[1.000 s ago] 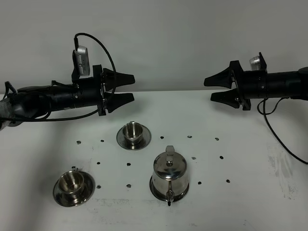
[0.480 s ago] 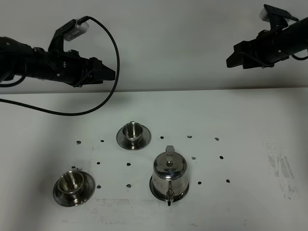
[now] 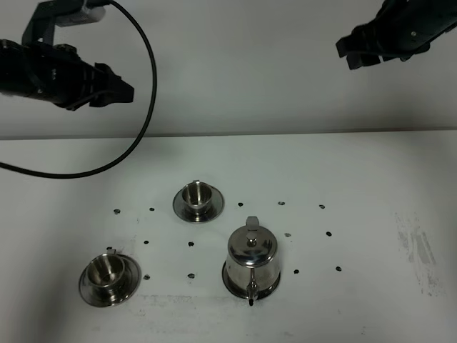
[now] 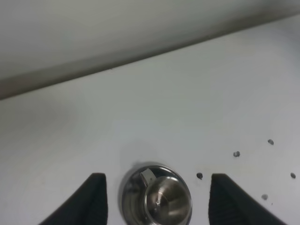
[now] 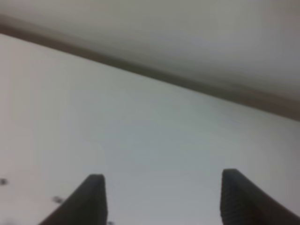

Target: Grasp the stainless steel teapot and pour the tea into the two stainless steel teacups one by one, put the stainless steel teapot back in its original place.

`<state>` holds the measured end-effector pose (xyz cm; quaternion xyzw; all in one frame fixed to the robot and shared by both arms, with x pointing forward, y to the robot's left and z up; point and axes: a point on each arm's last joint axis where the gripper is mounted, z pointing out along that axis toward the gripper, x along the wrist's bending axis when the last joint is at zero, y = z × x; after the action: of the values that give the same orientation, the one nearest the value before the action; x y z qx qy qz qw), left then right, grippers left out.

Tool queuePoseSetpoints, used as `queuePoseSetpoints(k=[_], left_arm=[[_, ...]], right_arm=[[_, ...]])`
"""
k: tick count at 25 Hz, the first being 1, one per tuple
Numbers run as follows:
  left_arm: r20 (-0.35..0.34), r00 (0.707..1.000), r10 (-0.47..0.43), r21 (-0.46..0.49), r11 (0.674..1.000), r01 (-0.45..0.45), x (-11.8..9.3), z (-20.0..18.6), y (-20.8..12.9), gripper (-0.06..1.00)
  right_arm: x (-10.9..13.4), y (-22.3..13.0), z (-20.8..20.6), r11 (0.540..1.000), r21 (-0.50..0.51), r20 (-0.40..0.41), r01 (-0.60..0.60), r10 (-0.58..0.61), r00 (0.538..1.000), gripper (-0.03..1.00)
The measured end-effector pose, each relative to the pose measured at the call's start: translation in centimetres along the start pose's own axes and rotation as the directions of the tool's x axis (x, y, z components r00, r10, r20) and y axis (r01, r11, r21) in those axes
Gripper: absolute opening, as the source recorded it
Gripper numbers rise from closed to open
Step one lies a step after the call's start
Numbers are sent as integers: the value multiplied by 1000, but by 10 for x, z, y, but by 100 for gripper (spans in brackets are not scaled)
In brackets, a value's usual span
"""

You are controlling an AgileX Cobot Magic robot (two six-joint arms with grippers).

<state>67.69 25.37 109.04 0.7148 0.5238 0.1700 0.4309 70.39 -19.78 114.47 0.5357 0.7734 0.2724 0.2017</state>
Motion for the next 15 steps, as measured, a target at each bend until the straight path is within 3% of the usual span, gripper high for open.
queuePoseSetpoints(k=[8, 15], left_arm=[[-222, 973, 60, -245, 963, -115, -35, -108, -38, 50], [-230, 968, 105, -252, 954, -163, -67, -168, -87, 50]], right_arm=[[24, -18, -86, 991, -133, -23, -6, 3, 1000, 48], [50, -68, -115, 966, -257, -66, 8, -26, 997, 48]])
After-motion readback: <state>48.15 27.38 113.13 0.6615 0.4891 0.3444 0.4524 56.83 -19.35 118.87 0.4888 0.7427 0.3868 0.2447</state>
